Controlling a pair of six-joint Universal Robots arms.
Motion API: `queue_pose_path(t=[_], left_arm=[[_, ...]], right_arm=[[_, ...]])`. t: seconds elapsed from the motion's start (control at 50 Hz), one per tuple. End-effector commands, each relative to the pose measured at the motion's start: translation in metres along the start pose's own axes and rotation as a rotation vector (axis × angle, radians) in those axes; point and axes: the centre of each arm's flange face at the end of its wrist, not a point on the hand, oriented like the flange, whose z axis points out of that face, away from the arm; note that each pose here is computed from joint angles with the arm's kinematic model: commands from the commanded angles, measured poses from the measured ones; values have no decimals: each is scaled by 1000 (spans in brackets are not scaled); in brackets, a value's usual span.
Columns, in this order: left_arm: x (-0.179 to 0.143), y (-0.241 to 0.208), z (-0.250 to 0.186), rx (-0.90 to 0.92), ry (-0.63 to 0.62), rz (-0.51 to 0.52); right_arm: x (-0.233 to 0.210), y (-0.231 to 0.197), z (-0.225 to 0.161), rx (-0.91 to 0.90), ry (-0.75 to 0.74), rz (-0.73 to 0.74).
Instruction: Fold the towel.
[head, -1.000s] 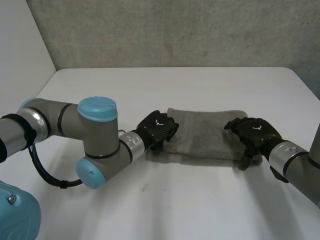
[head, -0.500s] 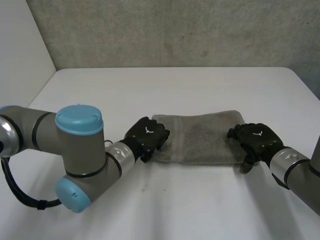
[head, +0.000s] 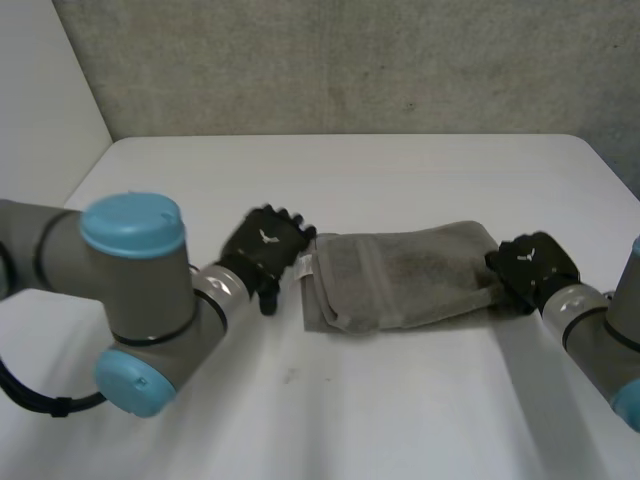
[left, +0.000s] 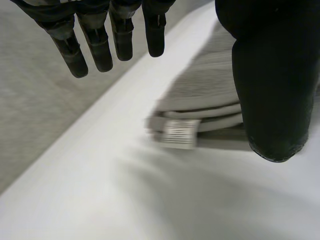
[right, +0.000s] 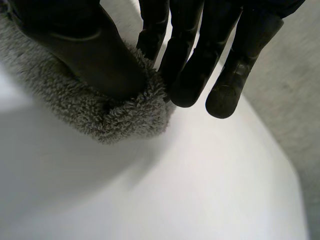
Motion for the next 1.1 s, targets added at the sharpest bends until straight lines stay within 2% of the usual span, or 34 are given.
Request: queue_pose_path(t=[0.02,0.06,0.12,0.16,0.18,0.22,0.24,0.28,0.36,0.46,0.5,0.52,0.56,0.58,0.62,0.64,0.66,0.68,0.72,0.74,0.78,0.86,0.9,0.92,0.96,0.98,1.02,1.1], left_arm=[[-35,-14,-10,22,-101,-15],[-41,-16,-13,25,-117,-17],[-45,-17,-14,29,-128,-19],[-50,-19,-16,32,-144,-22],[-50,-19,-16,32,-144,-22],[-53,-17,-18,24,-151,-32],[-53,-17,-18,24,-151,-32],[-51,-15,-20,19,-145,-59],[-51,-13,-23,17,-144,-93],[-54,-16,-22,35,-151,-139],[-57,-22,-21,57,-158,-161],[-57,-22,-21,57,-158,-162],[-60,-30,-17,88,-166,-198],[-60,-30,-17,88,-166,-198],[-62,-39,-13,125,-163,-254],[-62,-40,-13,125,-163,-254],[-63,-45,-11,146,-163,-290],[-63,-45,-11,147,-163,-291],[-62,-53,-7,179,-151,-356],[-62,-53,-7,180,-151,-357],[-51,-66,-1,219,-115,-405],[-40,-72,6,238,-78,-437],[-23,-75,14,245,-35,-453],[-23,-75,14,245,-35,-453],[5,-77,21,246,28,-452],[5,-77,21,246,29,-452],[29,-71,30,230,77,-446],[46,-59,43,205,104,-437]], right_arm=[[-10,-57,3,163,14,-117],[-39,-99,-4,290,-11,-218],[-57,-115,-9,350,-34,-278],[-101,-134,-17,442,-108,-398],[-101,-134,-17,443,-108,-399],[-149,-131,-26,473,-201,-507],[-149,-131,-26,473,-201,-508],[-189,-114,-35,476,-289,-608],[-205,-103,-41,479,-333,-653],[-194,-115,-52,522,-324,-602],[-172,-125,-53,532,-288,-464],[-172,-125,-53,532,-288,-464],[-133,-136,-46,511,-220,-246],[-133,-136,-46,511,-220,-244],[-95,-147,-51,494,-178,-16],[-95,-147,-51,494,-178,-15],[-79,-147,-50,465,-163,98],[-79,-147,-50,464,-163,99],[-46,-131,-41,350,-129,300],[-46,-131,-41,349,-129,301],[-17,-111,-31,235,-97,453],[4,-96,-26,145,-81,558],[16,-85,-21,93,-98,628],[16,-85,-21,92,-98,628],[31,-76,-17,83,-109,677],[31,-76,-17,84,-109,678],[39,-73,-13,96,-133,712],[38,-72,-9,98,-163,728]])
